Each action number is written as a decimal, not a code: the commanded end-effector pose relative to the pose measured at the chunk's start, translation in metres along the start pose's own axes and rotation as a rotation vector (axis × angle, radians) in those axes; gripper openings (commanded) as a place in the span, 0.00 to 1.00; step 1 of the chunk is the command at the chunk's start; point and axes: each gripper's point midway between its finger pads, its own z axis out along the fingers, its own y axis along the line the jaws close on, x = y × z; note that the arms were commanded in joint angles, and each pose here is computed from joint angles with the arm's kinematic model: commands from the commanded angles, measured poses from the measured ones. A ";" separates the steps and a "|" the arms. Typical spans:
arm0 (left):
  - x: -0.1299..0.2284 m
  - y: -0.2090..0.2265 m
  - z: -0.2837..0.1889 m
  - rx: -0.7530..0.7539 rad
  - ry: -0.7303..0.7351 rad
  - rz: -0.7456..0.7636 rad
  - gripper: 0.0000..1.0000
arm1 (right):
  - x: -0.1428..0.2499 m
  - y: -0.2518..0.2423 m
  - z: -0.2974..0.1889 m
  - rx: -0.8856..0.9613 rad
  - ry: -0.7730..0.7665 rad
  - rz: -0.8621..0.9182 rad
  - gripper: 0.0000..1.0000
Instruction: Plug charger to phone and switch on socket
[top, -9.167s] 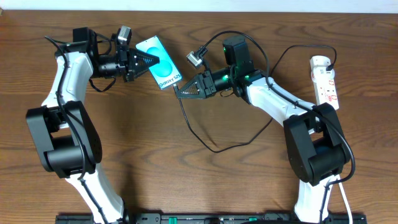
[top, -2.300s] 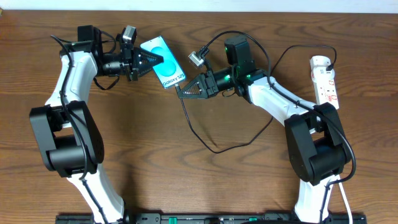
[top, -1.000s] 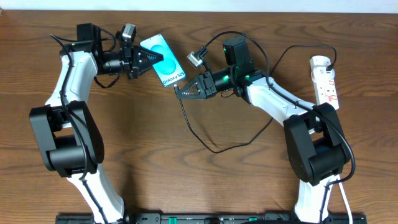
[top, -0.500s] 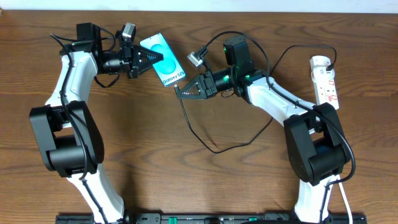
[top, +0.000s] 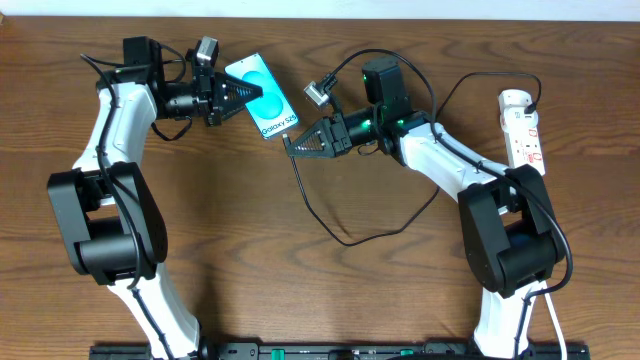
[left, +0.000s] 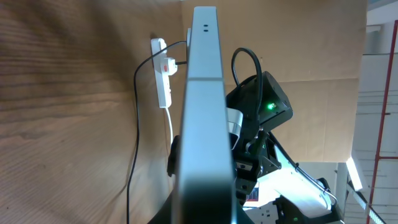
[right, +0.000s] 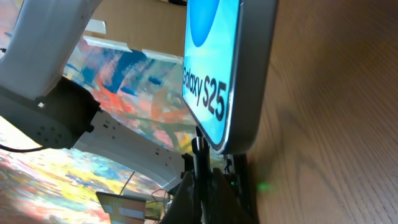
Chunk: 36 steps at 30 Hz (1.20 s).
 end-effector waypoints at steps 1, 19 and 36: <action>-0.002 -0.015 -0.002 0.052 0.003 0.015 0.07 | -0.001 0.003 -0.001 -0.010 0.004 -0.015 0.01; -0.001 -0.015 0.000 0.053 0.007 0.016 0.07 | -0.003 0.001 -0.001 0.001 -0.003 -0.014 0.01; -0.001 -0.015 0.000 0.053 0.007 0.021 0.07 | -0.005 0.002 -0.001 0.004 -0.010 -0.020 0.01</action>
